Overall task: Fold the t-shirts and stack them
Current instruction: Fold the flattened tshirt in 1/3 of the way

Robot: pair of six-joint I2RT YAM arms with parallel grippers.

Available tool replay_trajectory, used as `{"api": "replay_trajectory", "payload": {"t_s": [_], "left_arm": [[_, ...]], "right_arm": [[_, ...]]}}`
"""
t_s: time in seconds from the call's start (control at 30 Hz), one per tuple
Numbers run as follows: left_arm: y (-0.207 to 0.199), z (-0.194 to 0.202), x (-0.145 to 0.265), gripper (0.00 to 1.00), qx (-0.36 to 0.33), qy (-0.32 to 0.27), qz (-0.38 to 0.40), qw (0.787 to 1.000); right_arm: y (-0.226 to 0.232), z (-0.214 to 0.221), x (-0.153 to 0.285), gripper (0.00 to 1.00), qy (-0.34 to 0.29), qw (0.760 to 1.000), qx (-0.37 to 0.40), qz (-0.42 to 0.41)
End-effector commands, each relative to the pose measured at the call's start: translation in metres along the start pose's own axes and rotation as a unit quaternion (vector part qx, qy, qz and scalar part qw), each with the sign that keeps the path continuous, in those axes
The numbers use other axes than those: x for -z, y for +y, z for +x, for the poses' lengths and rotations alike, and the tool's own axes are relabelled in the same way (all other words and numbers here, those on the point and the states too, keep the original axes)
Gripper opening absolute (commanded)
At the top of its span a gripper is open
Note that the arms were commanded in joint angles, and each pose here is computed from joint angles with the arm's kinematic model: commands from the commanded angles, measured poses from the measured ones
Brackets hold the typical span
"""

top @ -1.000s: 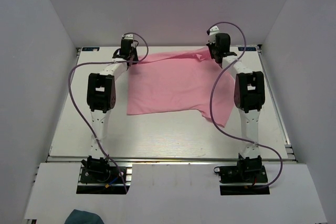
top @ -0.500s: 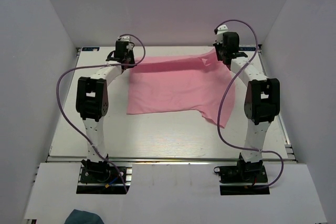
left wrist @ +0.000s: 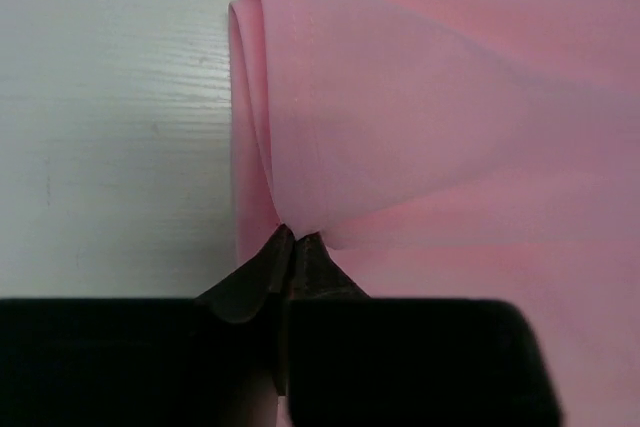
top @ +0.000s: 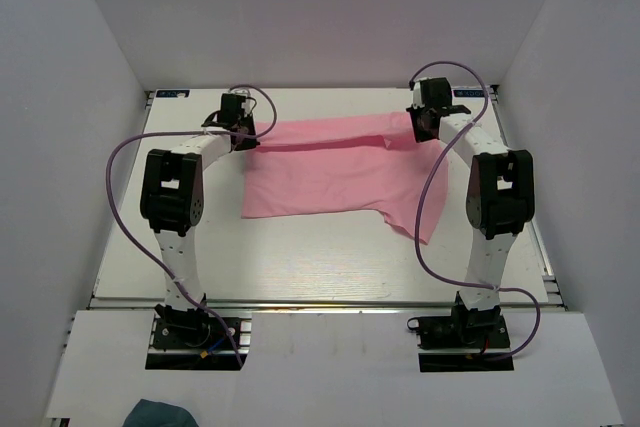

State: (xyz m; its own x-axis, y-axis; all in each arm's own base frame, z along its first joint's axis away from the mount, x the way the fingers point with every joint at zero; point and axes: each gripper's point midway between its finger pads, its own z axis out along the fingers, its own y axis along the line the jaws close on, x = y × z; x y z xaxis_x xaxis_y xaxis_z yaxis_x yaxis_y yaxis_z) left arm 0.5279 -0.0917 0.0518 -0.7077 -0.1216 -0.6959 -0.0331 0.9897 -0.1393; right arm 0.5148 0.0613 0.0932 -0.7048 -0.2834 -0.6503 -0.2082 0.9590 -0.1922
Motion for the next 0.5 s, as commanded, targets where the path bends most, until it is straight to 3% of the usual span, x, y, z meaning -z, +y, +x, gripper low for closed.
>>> {"api": "replay_trajectory", "payload": {"t_s": [0.0,0.1,0.17,0.23,0.27,0.3,0.33,0.47], "left_arm": [[-0.006,-0.017,0.018,0.18,0.005,-0.012,0.007,1.0],[-0.007,-0.018,0.02,0.46,0.005,-0.002,0.005,1.0],[-0.007,-0.021,0.026,0.72,0.005,0.0,0.004,1.0],[-0.005,-0.033,0.038,0.88,0.005,-0.015,-0.004,1.0],[-0.005,-0.036,0.043,1.0,0.005,-0.017,-0.004,1.0],[-0.004,-0.042,0.049,1.0,0.006,-0.026,-0.008,1.0],[-0.006,-0.051,0.058,1.0,0.007,-0.039,-0.005,0.999],[-0.018,-0.072,0.066,1.0,0.003,-0.067,0.022,0.998]], "right_arm": [[-0.002,-0.001,0.006,0.03,0.002,1.0,-0.017,0.002],[0.0,0.006,0.002,0.21,0.024,1.0,-0.018,0.0],[-0.008,0.007,0.009,0.44,0.04,0.999,-0.024,0.021],[-0.012,0.013,0.021,0.49,0.054,0.998,-0.03,0.031],[-0.018,0.014,0.025,0.68,0.054,0.997,-0.037,0.046],[-0.018,0.013,0.032,0.82,0.05,0.997,-0.038,0.048],[-0.021,0.011,0.041,0.9,0.044,0.997,-0.043,0.05],[-0.019,-0.024,0.054,0.9,-0.022,0.997,-0.057,0.035]]}}
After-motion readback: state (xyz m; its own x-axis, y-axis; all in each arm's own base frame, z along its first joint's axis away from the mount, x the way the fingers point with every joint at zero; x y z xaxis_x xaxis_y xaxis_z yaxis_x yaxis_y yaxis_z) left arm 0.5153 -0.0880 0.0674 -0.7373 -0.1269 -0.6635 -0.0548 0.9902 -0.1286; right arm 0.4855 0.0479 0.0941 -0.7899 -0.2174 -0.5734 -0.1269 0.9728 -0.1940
